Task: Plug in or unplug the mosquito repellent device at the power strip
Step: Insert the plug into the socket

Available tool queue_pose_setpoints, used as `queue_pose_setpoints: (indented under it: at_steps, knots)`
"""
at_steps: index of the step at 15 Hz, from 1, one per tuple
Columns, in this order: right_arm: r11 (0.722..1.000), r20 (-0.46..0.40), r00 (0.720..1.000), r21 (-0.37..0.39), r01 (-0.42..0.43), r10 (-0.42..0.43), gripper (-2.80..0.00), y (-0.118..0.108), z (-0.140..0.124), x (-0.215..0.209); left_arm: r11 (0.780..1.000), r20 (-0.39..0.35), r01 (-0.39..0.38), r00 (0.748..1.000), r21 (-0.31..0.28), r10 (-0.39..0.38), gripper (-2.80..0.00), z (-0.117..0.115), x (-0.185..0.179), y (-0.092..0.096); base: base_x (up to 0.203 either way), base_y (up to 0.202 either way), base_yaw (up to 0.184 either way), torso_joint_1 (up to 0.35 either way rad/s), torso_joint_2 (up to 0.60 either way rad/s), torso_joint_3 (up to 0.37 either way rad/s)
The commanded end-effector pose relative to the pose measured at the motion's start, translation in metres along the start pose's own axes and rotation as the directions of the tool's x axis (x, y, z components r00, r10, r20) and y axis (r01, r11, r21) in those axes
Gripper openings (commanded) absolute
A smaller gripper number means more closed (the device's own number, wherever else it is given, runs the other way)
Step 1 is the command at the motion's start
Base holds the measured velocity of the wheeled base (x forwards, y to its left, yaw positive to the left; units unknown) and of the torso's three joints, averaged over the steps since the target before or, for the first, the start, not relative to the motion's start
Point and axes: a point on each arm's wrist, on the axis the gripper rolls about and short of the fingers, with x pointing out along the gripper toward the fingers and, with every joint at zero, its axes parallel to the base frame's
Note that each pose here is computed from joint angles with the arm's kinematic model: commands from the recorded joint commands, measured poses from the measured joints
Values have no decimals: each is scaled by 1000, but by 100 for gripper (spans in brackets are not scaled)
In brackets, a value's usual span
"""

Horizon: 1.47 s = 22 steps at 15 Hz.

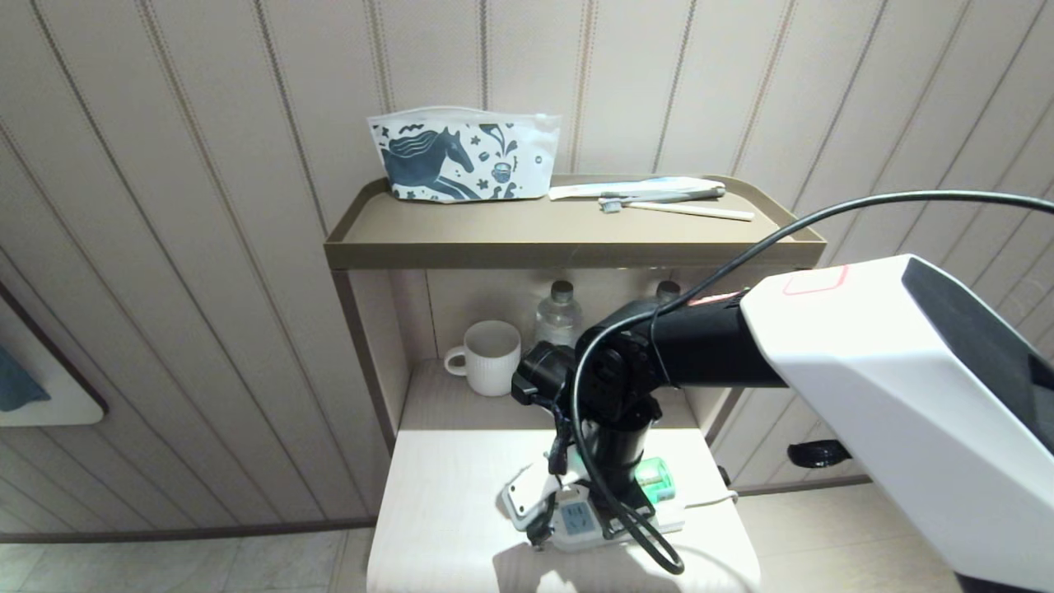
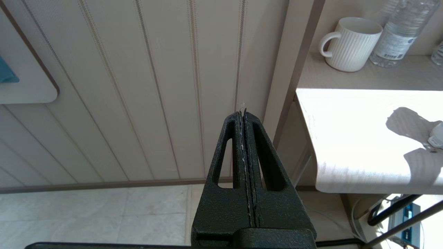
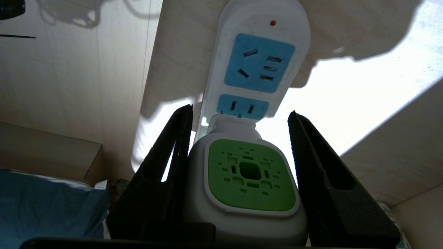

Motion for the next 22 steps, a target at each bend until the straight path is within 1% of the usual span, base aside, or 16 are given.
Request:
queue_pose_setpoints:
  at_steps: [1,4,7,11,18,20,22]
  knots:
    - [1000,0,1000,-7,3,-3,-280,3,-2,-6,1000,-2,-1,1000,0,1,-280,0,0,0,0,0,0,0,0,0]
    - [1000,-5,1000,-7,-10,10,-280,4,-2,-3,1000,-2,0,1000,0,0,-280,0,0,0,0,0,0,0,0,0]
    - [1000,9,1000,-6,24,-24,-280,0,1,2,1000,-2,0,1000,0,0,-280,0,0,0,0,0,0,0,0,0]
    - [1000,12,999,-4,31,-31,-280,-4,3,7,1000,-2,0,1000,0,0,-280,0,0,0,0,0,0,0,0,0]
    - [1000,4,1000,-5,16,-16,-280,4,-1,3,1000,-2,0,1000,0,0,-280,0,0,0,0,0,0,0,0,0]
    - [1000,-2,1000,-7,2,-2,-280,5,-1,8,1000,-2,-1,1000,0,1,-280,0,0,0,0,0,0,0,0,0]
    - [1000,2,1000,-6,7,-7,-280,4,1,16,1000,-2,0,1000,0,0,-280,0,0,0,0,0,0,0,0,0]
